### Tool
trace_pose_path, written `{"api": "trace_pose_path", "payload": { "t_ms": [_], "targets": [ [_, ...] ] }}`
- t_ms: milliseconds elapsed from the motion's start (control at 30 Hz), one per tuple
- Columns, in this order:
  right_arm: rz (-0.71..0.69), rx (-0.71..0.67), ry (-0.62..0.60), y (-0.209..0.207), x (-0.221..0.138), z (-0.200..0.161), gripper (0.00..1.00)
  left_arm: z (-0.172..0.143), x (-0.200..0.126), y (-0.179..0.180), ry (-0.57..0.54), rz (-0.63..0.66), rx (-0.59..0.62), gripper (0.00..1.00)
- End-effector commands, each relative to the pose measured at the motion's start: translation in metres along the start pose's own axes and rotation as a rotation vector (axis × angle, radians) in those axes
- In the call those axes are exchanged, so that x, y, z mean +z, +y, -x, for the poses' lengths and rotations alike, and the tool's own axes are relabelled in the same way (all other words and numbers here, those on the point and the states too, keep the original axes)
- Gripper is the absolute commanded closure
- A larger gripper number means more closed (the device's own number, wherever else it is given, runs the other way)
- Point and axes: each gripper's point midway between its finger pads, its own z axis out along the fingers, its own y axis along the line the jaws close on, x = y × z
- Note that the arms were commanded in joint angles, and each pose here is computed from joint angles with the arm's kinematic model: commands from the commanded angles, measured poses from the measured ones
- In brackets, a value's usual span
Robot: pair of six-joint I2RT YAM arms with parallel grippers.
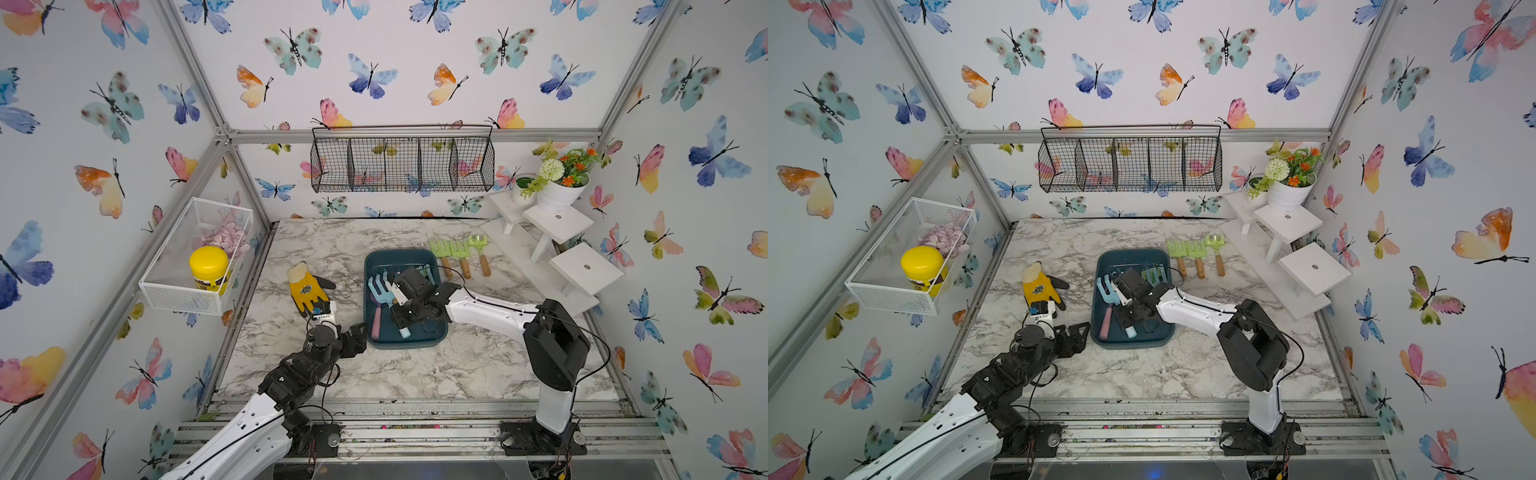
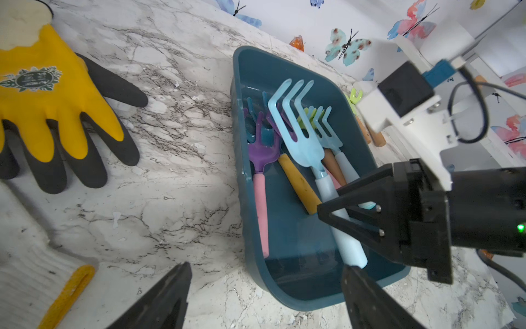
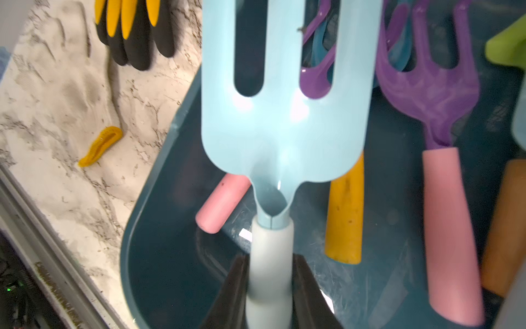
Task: Take the hand rake out of the storage box
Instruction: Pick up the rake from the storage box.
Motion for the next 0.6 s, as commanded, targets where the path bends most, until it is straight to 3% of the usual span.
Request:
{"api": "trace_pose_path", "payload": {
  "t_ms": [0,267,567],
  "targets": [
    [-0.036,0.012,-0.057,-0.003,-0.017,0.009,0.85,0.006,-0.002,-0.023,0.029,-0.094,0.035,0.11],
    [-0.223,0.041,-0.128,-0.034,-0.064,0.017,0.86,0.007,0.002,-0.049,0.119,-0.171,0.081,0.09],
    [-0.283,0.125,-0.158,-0.075,-0.105,0.005,0.86,0.0,0.002,-0.076,0.174,-0.31,0.056,0.08]
  ]
}}
